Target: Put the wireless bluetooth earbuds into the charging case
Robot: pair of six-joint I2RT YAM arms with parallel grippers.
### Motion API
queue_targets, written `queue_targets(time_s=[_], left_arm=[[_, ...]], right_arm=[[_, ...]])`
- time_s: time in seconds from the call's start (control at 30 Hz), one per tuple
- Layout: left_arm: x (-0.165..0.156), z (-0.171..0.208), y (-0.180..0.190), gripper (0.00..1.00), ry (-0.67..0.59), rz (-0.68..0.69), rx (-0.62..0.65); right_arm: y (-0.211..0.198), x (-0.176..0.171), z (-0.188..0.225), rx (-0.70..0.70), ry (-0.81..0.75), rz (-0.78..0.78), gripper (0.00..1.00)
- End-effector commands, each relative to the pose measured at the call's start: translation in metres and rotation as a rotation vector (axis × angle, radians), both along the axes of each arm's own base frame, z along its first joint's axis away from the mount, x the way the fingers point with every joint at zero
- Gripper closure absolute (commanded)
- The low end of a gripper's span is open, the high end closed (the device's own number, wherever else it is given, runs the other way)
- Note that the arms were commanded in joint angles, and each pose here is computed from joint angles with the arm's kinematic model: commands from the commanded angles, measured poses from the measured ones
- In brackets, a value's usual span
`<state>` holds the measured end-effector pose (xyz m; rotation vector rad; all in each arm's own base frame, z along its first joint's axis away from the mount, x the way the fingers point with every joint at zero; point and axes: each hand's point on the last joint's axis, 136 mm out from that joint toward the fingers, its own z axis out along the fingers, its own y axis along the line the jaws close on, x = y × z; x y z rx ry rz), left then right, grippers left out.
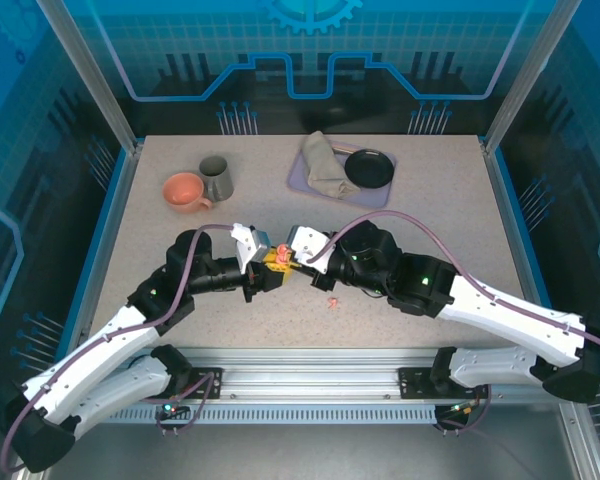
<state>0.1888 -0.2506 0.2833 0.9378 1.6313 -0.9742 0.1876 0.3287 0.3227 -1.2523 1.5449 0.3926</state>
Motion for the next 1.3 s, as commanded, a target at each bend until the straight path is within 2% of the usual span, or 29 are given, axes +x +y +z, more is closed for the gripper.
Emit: queue_targets(time_s=[0.0, 0.4, 0.73, 1.27], left_arm=[[-0.007, 0.005, -0.002, 1.00, -0.045, -0.037, -0.013], [-0.007, 0.006, -0.002, 1.00, -0.049, -0.037, -0.012], [-0.007, 0.008, -0.002, 1.00, -0.056, -0.037, -0.012], [-0.006, 0.007, -0.002, 1.00, -0.056, -0.038, -0.006]], right_arm=[[0.007, 0.000, 0.019, 0.031, -0.045, 0.002, 0.78], [0.011, 0.003, 0.011, -0.020, -0.051, -0.008, 0.78], [0.014, -0.009, -0.007, -0.063, 0.017, 0.047, 0.77], [0.015, -0.015, -0.012, -0.055, 0.074, 0.080, 0.72]])
